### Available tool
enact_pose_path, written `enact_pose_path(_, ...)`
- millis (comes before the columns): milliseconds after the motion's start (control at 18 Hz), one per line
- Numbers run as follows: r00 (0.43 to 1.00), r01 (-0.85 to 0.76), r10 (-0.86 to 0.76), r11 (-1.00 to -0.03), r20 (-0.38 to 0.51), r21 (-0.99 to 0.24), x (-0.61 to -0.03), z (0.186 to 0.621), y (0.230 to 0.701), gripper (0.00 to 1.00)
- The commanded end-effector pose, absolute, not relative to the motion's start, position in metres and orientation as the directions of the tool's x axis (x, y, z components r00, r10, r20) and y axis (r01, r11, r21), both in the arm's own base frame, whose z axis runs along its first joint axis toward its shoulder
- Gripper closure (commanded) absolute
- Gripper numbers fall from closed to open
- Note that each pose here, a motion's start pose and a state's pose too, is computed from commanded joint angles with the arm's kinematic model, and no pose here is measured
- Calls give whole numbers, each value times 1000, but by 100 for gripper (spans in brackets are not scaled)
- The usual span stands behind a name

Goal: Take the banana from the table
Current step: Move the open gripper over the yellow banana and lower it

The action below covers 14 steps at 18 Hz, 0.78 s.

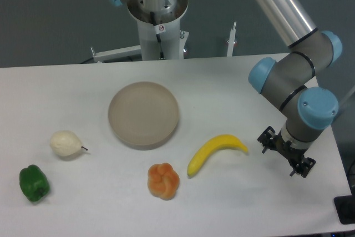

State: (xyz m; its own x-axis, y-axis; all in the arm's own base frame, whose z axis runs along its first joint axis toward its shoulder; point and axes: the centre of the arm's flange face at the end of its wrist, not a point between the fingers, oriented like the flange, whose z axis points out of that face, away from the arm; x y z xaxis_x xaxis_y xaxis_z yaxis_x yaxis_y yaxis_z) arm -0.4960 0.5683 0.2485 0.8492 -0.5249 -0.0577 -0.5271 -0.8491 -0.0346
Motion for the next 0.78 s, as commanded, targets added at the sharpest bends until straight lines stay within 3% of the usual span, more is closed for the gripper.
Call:
enact_pose_path(611, 838, -545, -545, -837, -4, -39, -432, 247, 551, 0)
enact_pose_path(778, 836, -548, -548, -836, 8, -36, -400, 243, 569, 0)
